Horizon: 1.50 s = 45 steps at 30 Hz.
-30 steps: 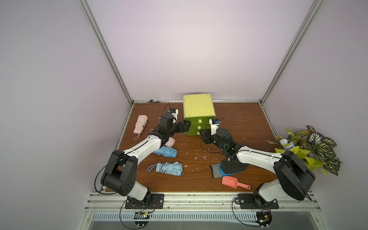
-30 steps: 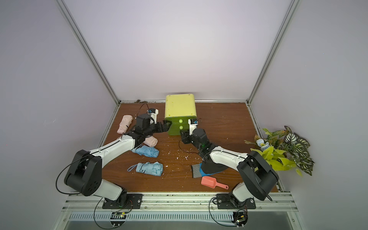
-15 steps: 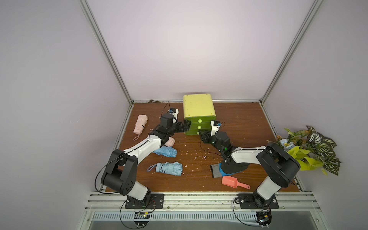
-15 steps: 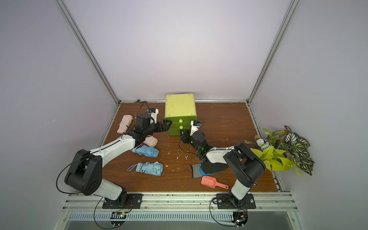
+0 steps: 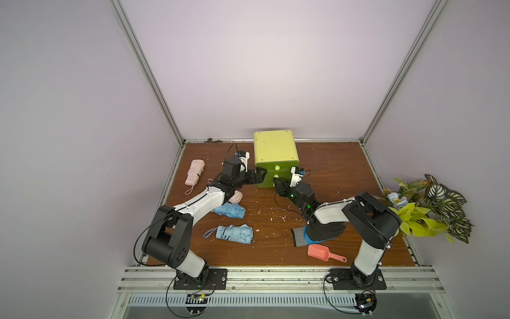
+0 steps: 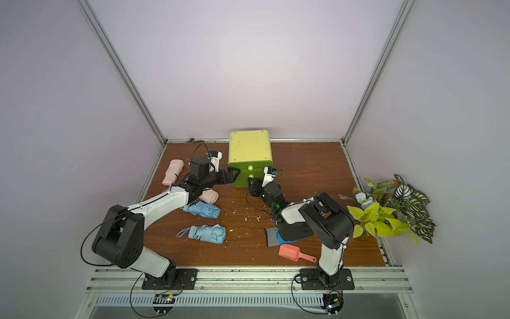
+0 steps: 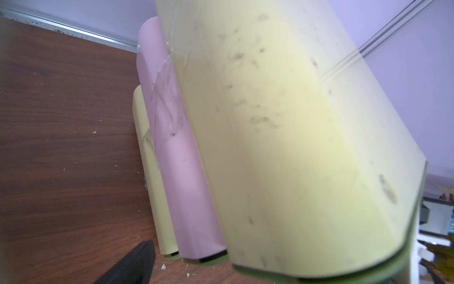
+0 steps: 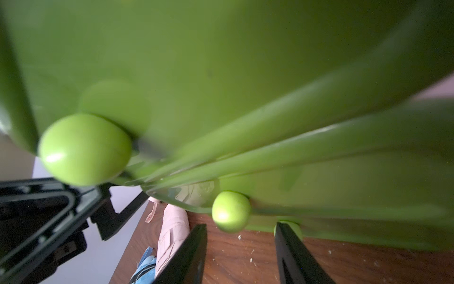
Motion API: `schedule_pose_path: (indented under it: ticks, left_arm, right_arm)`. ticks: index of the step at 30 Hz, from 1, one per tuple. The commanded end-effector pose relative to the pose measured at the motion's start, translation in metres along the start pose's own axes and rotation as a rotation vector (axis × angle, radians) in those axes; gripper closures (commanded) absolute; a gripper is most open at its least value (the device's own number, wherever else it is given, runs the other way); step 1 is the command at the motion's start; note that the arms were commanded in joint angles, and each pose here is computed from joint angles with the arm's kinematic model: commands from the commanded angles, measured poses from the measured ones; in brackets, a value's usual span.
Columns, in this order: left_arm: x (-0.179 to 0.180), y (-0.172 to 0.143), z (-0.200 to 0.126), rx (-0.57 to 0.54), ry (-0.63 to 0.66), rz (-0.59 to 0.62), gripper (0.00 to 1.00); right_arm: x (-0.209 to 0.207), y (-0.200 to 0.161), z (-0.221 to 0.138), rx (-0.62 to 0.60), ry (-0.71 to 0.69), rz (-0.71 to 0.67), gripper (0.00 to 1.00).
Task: Place the umbrella in the drawer by color
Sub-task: Open the drawer in the storage box.
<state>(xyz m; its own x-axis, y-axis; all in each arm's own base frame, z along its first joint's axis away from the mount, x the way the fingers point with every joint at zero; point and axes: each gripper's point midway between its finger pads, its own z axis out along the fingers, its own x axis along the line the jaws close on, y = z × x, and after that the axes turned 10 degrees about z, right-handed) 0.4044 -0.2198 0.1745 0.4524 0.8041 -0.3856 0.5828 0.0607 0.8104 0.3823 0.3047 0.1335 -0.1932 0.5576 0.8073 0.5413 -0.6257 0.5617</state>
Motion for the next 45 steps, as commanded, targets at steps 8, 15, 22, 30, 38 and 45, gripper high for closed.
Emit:
schedule_pose_path:
  ticks: [8, 15, 22, 30, 38, 45]
  left_arm:
    - [-0.012, 0.014, -0.002, -0.037, -0.036, 0.01, 0.0]
    - [-0.012, 0.013, -0.002, -0.036, -0.036, 0.01, 0.0]
    - [-0.012, 0.013, -0.002, -0.036, -0.039, 0.009, 0.0]
    - [-0.013, 0.012, -0.002, -0.037, -0.042, 0.011, 0.0]
    - [-0.017, 0.017, -0.009, -0.067, -0.056, 0.021, 0.0]
    - [-0.022, 0.02, -0.012, -0.081, -0.072, 0.014, 0.0]
  right_arm:
    - [0.023, 0.031, 0.005, -0.135, 0.08, 0.065, 0.51]
    - [0.017, 0.03, 0.012, -0.131, 0.038, 0.099, 0.52]
    - [0.007, 0.026, 0.014, -0.13, 0.012, 0.138, 0.54]
    - [0.014, 0.03, 0.01, -0.145, 0.044, 0.132, 0.87]
    - [0.015, 0.022, -0.013, -0.105, 0.051, 0.133, 1.0]
    - [0.02, 0.013, -0.043, -0.092, 0.05, 0.107, 1.0]
